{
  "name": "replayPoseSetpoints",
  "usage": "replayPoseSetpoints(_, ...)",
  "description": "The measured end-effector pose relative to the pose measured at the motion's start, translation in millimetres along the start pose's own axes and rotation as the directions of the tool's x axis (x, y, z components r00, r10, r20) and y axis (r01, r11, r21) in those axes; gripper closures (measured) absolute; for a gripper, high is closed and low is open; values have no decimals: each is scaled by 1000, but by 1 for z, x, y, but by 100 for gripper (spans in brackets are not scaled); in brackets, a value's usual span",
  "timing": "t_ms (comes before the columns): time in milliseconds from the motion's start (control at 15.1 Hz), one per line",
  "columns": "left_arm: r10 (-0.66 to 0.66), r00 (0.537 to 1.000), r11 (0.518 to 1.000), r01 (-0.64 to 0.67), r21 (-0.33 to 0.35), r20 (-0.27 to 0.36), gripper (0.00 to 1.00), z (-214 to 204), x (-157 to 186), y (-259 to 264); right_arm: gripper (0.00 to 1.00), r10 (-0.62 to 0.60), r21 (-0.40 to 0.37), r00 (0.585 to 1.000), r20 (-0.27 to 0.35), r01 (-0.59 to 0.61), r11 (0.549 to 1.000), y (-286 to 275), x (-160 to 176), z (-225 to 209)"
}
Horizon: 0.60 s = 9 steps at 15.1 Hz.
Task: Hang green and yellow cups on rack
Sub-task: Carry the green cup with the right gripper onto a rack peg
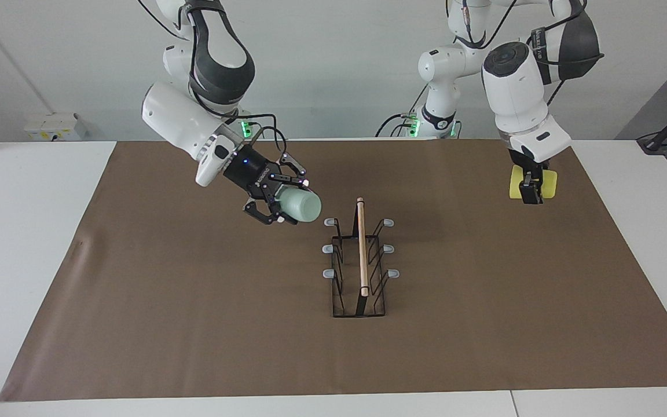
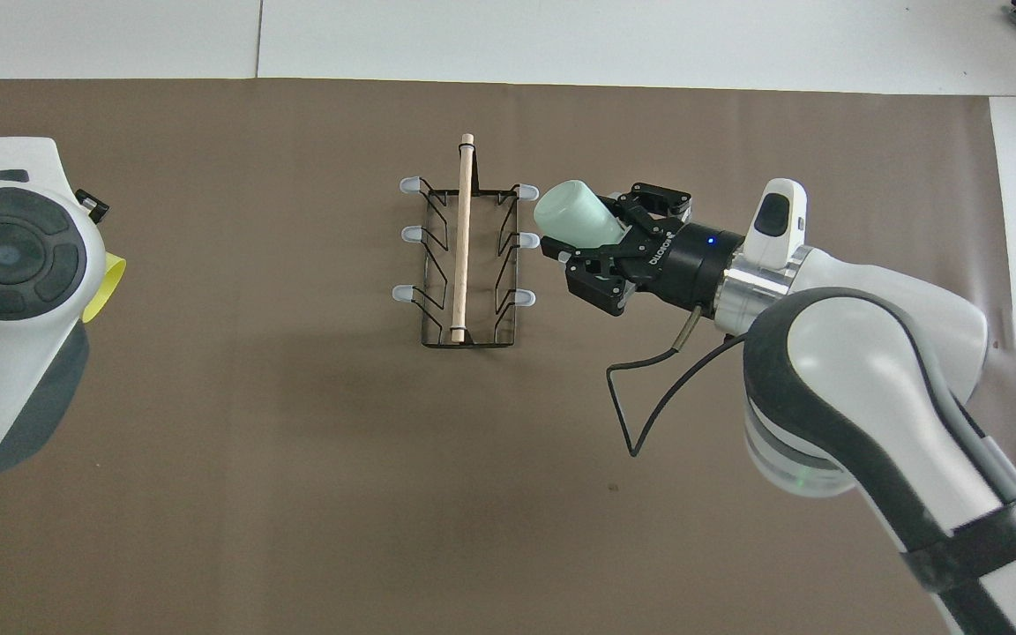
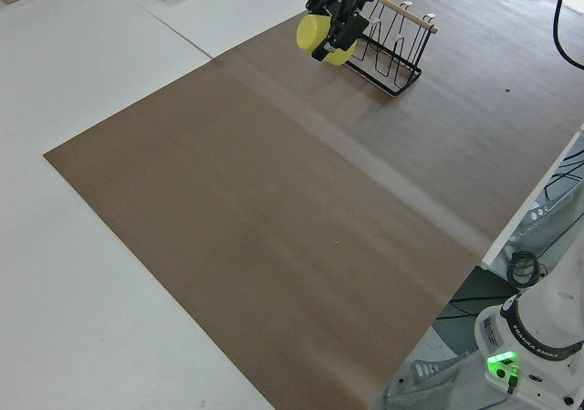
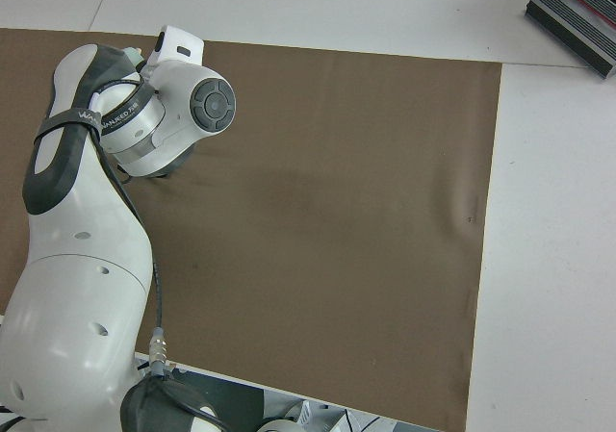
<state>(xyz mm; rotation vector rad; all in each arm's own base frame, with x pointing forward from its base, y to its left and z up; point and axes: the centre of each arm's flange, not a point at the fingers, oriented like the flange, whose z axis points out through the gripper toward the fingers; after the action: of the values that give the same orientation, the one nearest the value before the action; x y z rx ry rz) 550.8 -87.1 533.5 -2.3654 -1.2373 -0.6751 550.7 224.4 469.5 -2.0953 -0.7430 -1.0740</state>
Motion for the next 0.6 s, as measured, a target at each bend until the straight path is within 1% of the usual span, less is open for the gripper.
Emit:
replayPoseSetpoints(133, 9, 999, 1000, -8, 10, -32, 33, 0, 3, -1, 30, 27, -51, 999, -28, -28, 998, -32, -20, 19)
replayPoseSetpoints(265, 13, 998, 1000, -13, 15, -54, 33, -2, 6, -1, 30, 22, -67, 1000, -22, -23, 997, -54, -35, 32)
replayPoseSetpoints(398, 17, 998, 1000, -16, 17, -67, 33, -2, 7, -1, 30, 7, -71, 1000, -9, -7, 997, -52, -45, 38)
replayPoseSetpoints(597, 22, 997, 1000, -20, 19, -72, 33, -3, 6, -1, 30, 16, -79, 1000, -3, -17, 997, -44, -59, 47)
